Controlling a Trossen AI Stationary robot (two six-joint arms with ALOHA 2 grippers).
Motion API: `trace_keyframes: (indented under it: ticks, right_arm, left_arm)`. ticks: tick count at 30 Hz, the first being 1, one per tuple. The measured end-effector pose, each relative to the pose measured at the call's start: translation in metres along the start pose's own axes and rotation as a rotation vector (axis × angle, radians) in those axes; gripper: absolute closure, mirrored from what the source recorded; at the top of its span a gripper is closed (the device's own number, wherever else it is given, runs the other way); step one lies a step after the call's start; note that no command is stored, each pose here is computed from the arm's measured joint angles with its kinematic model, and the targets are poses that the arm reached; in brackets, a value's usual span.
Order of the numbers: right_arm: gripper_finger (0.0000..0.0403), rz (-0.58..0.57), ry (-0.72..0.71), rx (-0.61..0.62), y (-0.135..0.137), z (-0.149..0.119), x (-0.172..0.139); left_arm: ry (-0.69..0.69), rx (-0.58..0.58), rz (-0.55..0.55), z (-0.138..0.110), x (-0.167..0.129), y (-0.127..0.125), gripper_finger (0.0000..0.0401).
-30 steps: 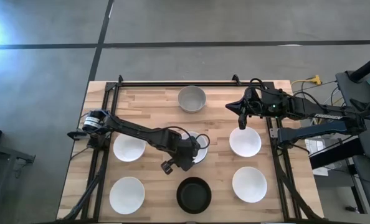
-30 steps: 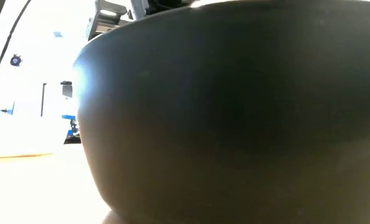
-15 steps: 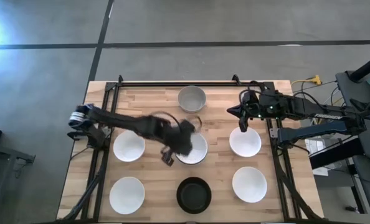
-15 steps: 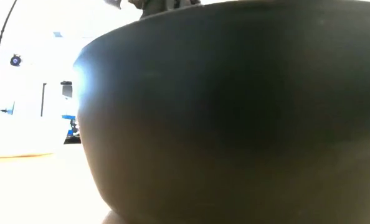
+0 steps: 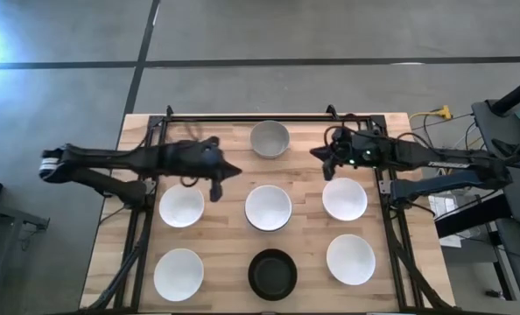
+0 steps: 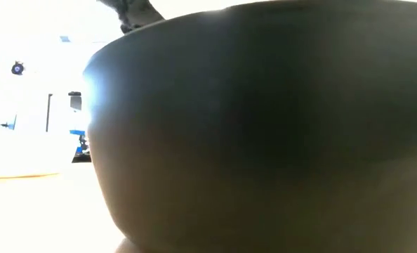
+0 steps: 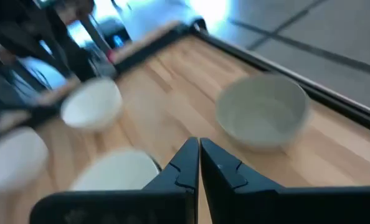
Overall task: Nest bowls inside each other
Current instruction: Stack the light gray bowl on top of the white bowl
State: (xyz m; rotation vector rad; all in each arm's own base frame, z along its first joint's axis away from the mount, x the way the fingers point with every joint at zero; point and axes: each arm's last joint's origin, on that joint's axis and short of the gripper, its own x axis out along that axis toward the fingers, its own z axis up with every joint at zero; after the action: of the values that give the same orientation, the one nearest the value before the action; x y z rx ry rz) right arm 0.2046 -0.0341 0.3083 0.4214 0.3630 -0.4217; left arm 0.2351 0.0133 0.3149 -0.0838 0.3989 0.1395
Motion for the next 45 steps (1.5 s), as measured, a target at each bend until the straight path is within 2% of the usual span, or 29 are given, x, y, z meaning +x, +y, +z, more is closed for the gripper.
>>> trace_keyframes:
  ticks: [3, 8, 11, 14, 17, 21, 26, 35, 45]
  right_arm:
    - [0.0394, 0.026, -0.017, 0.034, -0.002, 0.003, 0.024]
    - [0.038, 0.11, 0.104, 0.075, -0.014, 0.01, 0.074]
    - [0.036, 0.168, 0.184, -0.006, -0.021, 0.017, 0.103]
    - [0.0335, 0.175, 0.245, -0.164, -0.025, 0.028, 0.126]
    - [0.0307, 0.166, 0.337, -0.338, -0.027, 0.039, 0.146]
    - [0.0268, 0.173, 0.519, -0.511, -0.034, 0.047, 0.172]
    - [0.0231, 0.138, 0.748, -0.663, -0.053, 0.046, 0.199]
    - [0.022, 0.131, 0.905, -0.694, -0.087, 0.039, 0.235]
    - [0.0222, 0.221, 0.937, -0.648, -0.09, 0.026, 0.244]
  left_arm:
    - [-0.158, -0.158, 0.002, -0.024, -0.013, 0.005, 0.0401]
    - [-0.404, -0.366, 0.039, -0.051, -0.031, 0.012, 0.0401]
    - [-0.532, -0.432, 0.094, -0.058, -0.04, 0.016, 0.0401]
    - [-0.636, -0.468, 0.141, -0.059, -0.049, 0.019, 0.0401]
    - [-0.664, -0.474, 0.165, -0.06, -0.054, 0.02, 0.0401]
    - [-0.677, -0.456, 0.17, -0.059, -0.057, 0.02, 0.0401]
    - [-0.675, -0.458, 0.189, -0.059, -0.056, 0.02, 0.0401]
    - [-0.669, -0.461, 0.226, -0.06, -0.054, 0.021, 0.0401]
    - [-0.659, -0.459, 0.231, -0.061, -0.051, 0.021, 0.0401]
